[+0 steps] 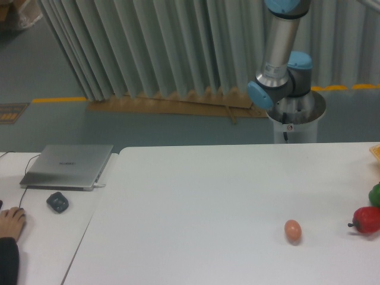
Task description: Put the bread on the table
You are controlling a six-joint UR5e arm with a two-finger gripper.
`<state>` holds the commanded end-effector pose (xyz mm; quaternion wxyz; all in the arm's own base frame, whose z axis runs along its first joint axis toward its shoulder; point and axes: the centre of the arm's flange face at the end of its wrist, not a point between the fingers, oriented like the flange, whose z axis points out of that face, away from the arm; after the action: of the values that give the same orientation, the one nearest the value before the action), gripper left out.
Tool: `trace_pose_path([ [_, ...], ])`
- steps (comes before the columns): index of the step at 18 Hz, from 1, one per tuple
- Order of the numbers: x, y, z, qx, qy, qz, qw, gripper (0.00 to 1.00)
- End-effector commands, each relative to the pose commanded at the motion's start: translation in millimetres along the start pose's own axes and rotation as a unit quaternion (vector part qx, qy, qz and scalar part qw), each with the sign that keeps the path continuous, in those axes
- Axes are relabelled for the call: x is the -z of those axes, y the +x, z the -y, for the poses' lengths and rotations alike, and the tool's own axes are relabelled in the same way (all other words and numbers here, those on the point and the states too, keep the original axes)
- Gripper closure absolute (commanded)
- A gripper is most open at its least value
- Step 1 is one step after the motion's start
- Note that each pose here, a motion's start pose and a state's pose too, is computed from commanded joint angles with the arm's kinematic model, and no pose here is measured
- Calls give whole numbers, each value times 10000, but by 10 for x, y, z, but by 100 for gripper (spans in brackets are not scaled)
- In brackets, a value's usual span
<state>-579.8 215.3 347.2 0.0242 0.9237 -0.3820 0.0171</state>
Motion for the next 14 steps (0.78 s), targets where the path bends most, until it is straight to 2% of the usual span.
trace_pose_path([
  [3,-161,-45,-181,-379,-66,47,9993,0],
  [5,-167,52,-452,-290,-117,128,9994,0],
  [9,-181,82,-629,-320,-124,132,9993,0],
  [14,-336,64,-625,-304,-47,28,9995,0],
])
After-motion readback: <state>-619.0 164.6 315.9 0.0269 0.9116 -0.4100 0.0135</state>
